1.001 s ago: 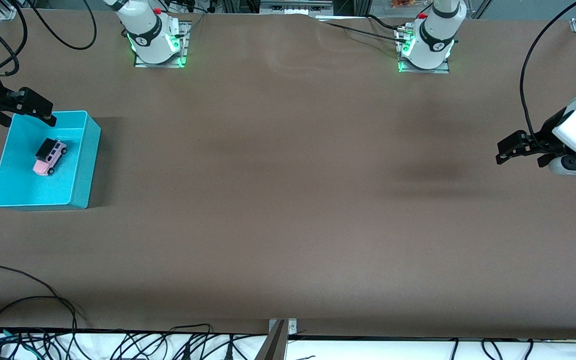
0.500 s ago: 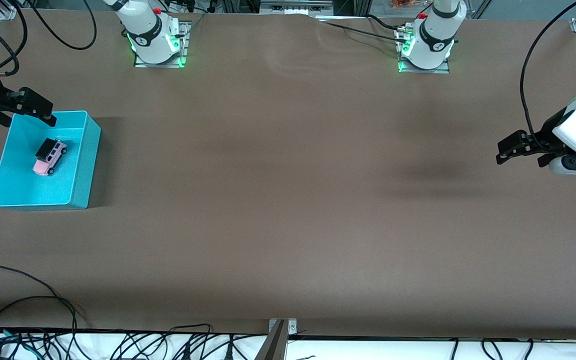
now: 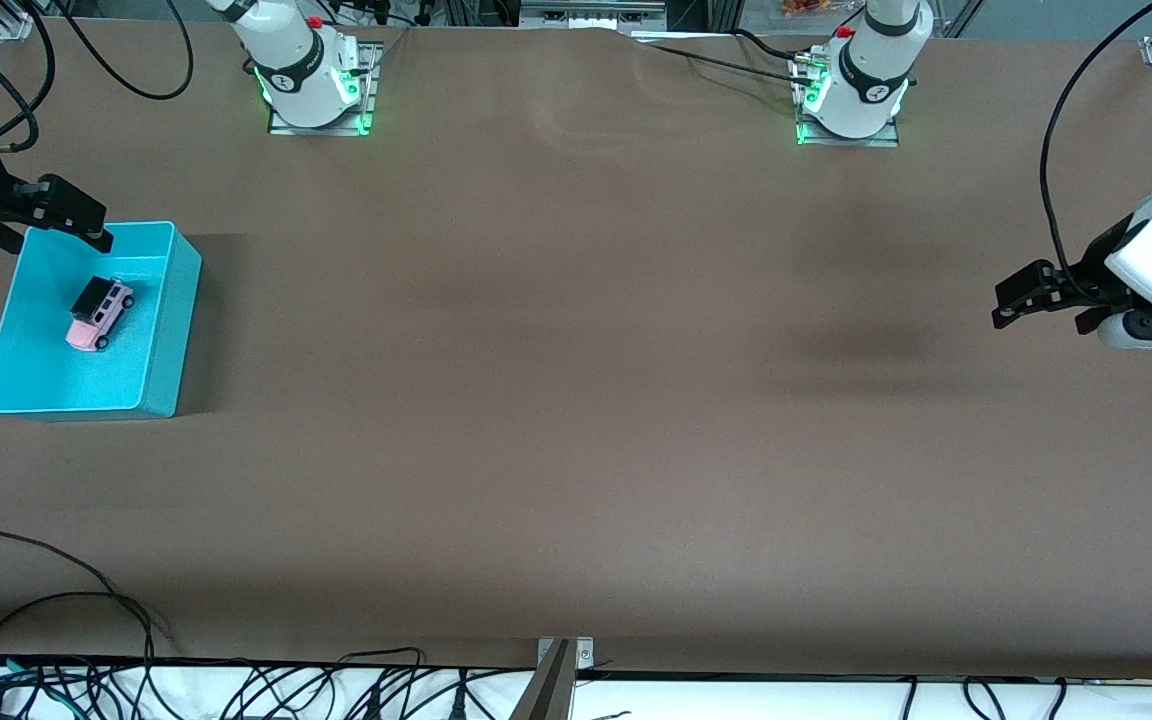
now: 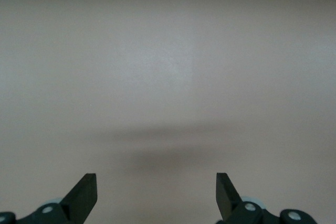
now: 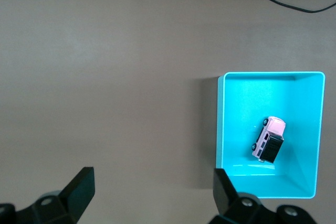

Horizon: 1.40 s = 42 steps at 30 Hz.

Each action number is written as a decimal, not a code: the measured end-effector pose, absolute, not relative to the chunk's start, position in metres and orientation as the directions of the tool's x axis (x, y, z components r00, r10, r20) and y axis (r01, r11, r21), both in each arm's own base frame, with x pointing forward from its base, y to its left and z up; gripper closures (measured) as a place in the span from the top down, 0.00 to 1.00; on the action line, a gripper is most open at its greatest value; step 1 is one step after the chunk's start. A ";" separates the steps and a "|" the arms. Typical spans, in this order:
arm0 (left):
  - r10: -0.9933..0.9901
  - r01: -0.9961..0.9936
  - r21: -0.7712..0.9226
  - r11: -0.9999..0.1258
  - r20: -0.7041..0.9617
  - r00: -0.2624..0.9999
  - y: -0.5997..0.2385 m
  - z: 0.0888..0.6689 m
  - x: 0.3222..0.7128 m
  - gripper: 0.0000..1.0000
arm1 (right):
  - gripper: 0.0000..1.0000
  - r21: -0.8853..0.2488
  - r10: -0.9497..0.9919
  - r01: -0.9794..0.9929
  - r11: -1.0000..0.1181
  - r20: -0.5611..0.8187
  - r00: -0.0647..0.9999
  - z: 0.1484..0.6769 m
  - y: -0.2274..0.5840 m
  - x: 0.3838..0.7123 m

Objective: Wind and store pink jeep toy

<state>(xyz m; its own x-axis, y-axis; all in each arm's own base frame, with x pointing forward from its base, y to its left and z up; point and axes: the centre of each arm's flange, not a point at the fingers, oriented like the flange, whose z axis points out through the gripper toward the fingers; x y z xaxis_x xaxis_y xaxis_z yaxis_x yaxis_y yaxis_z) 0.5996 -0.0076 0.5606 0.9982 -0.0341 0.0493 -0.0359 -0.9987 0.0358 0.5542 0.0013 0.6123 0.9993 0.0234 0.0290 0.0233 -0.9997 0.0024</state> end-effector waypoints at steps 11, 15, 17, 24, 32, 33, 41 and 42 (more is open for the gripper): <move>-0.043 -0.044 0.037 -0.998 0.050 0.998 -0.013 0.561 0.599 1.00 | 1.00 0.002 0.023 0.023 -1.000 0.028 0.999 0.612 0.001 0.554; -0.044 -0.046 0.037 -0.998 0.050 0.998 -0.013 0.561 0.599 1.00 | 1.00 0.002 0.023 0.023 -1.000 0.027 0.999 0.612 0.001 0.554; -0.044 -0.046 0.037 -0.998 0.050 0.998 -0.014 0.561 0.599 1.00 | 1.00 0.002 0.023 0.023 -1.000 0.027 0.999 0.612 0.001 0.554; -0.045 -0.047 0.037 -0.998 0.050 0.998 -0.014 0.561 0.599 1.00 | 1.00 0.002 0.023 0.023 -1.000 0.027 0.999 0.612 0.001 0.554; -0.065 -0.067 0.038 -0.997 0.054 0.996 -0.026 0.564 0.598 1.00 | 1.00 0.002 0.021 0.021 -1.000 0.028 0.999 0.613 0.000 0.554; -0.067 -0.069 0.038 -0.997 0.055 0.996 -0.027 0.564 0.598 1.00 | 1.00 0.002 0.020 0.020 -1.000 0.028 0.999 0.613 0.000 0.554; -0.067 -0.069 0.038 -0.997 0.055 0.996 -0.027 0.564 0.598 1.00 | 1.00 0.002 0.021 0.021 -1.000 0.028 0.999 0.613 0.000 0.554; -0.066 -0.069 0.038 -0.997 0.055 0.996 -0.027 0.564 0.598 1.00 | 1.00 0.002 0.021 0.021 -1.000 0.028 0.999 0.613 0.000 0.554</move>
